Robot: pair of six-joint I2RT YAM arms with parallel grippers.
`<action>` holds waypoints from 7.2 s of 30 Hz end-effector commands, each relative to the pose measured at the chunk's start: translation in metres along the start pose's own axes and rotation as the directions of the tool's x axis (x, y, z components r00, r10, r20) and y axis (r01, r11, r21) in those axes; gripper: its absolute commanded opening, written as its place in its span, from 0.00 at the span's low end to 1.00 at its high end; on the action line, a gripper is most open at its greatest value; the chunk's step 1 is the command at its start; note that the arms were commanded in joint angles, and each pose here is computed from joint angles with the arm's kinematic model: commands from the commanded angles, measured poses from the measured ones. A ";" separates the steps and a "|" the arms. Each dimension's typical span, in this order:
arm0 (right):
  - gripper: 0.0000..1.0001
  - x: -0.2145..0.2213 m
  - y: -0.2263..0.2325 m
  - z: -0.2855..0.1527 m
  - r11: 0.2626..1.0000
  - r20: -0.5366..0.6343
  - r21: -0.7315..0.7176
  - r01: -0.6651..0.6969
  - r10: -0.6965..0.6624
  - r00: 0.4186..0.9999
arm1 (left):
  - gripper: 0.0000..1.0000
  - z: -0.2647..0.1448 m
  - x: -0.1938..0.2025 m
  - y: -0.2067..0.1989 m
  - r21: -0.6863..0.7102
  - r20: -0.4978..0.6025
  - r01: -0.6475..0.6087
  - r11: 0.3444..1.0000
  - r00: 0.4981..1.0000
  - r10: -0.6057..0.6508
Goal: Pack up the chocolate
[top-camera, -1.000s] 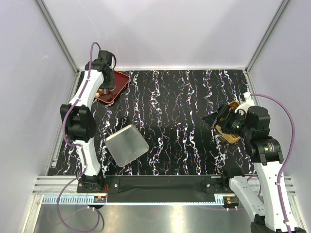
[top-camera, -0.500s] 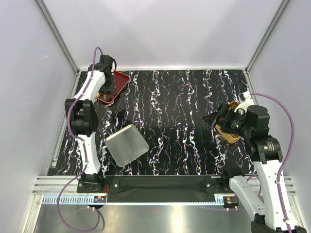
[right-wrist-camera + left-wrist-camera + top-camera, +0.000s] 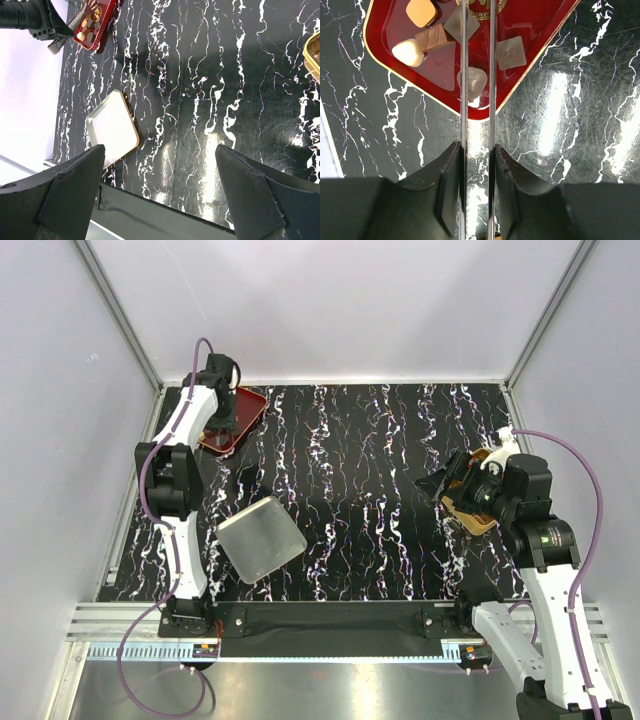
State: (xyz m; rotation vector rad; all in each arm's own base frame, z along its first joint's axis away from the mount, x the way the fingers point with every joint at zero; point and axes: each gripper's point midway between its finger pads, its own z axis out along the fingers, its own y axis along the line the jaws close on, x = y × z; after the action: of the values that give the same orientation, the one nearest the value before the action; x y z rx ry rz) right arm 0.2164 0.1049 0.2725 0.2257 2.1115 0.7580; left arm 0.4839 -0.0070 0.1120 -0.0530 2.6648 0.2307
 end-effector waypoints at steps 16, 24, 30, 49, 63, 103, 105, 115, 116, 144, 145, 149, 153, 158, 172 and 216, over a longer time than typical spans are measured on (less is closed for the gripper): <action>0.99 -0.039 0.030 -0.026 0.997 0.133 -0.048 0.062 -0.055 0.990 | 0.23 -0.139 -0.031 -0.088 0.289 0.280 -0.117 0.950 0.959 0.033; 1.00 -0.068 0.048 -0.063 0.996 0.291 -0.046 0.082 -0.066 0.954 | 0.22 -0.242 0.006 -0.246 0.584 0.453 -0.377 0.719 0.886 0.097; 1.00 -0.081 0.050 -0.088 0.999 0.407 -0.029 0.035 -0.020 0.913 | 0.20 -0.288 0.063 -0.348 0.735 0.470 -0.468 0.490 0.873 0.130; 1.00 -0.104 0.046 -0.143 0.999 0.605 0.033 -0.002 -0.018 0.796 | 0.19 -0.323 0.204 -0.452 0.837 0.450 -0.514 0.189 0.842 0.298; 1.00 -0.102 0.046 -0.142 0.999 0.601 0.032 0.014 -0.030 0.798 | 0.19 -0.289 0.230 -0.489 0.826 0.434 -0.529 0.194 0.817 0.379; 1.00 -0.100 0.048 -0.138 1.000 0.594 0.005 0.007 -0.008 0.805 | 0.35 -0.279 0.224 -0.503 0.796 0.460 -0.561 0.225 0.804 0.377; 1.00 -0.099 0.049 -0.138 1.000 0.592 0.002 0.007 -0.007 0.806 | 0.35 -0.277 0.222 -0.502 0.790 0.461 -0.566 0.236 0.802 0.379; 1.00 -0.099 0.048 -0.135 1.000 0.589 0.001 0.002 -0.002 0.808 | 0.39 -0.282 0.215 -0.501 0.775 0.483 -0.583 0.246 0.796 0.365; 1.00 -0.099 0.048 -0.135 1.000 0.589 0.001 0.002 -0.002 0.808 | 0.39 -0.283 0.214 -0.500 0.772 0.488 -0.586 0.246 0.794 0.362; 1.00 -0.080 0.042 -0.103 0.999 0.480 -0.007 0.033 -0.026 0.877 | 0.35 -0.155 0.020 -0.097 0.270 0.308 0.018 0.963 0.946 -0.104; 1.00 -0.080 0.044 -0.101 0.999 0.477 -0.021 0.038 -0.023 0.879 | 0.35 -0.140 0.021 -0.073 0.229 0.285 0.070 0.971 0.949 -0.135; 1.00 -0.077 0.046 -0.096 0.998 0.460 -0.039 0.048 -0.025 0.888 | 0.35 -0.113 0.032 -0.043 0.162 0.226 0.133 0.978 0.959 -0.168; 1.00 -0.077 0.047 -0.093 0.998 0.444 -0.039 0.058 -0.035 0.895 | 0.36 -0.098 0.037 -0.018 0.104 0.207 0.190 0.976 0.956 -0.208; 1.00 -0.076 0.047 -0.095 0.997 0.445 -0.037 0.067 -0.043 0.895 | 0.37 -0.090 0.044 -0.006 0.059 0.190 0.205 0.977 0.959 -0.212; 1.00 -0.075 0.050 -0.093 0.996 0.437 -0.050 0.068 -0.039 0.899 | 0.42 -0.090 0.055 0.010 -0.008 0.197 0.220 0.975 0.957 -0.215; 1.00 -0.076 0.047 -0.104 0.995 0.466 -0.022 0.093 -0.072 0.882 | 0.44 -0.045 0.066 -0.006 0.027 0.073 0.209 0.978 0.975 -0.210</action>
State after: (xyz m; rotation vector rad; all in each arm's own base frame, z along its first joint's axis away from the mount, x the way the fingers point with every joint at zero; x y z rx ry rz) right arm 0.1803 0.0670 0.3832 0.2954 1.6865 0.6342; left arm 0.3914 -0.0183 0.1131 -0.2942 2.6068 0.1734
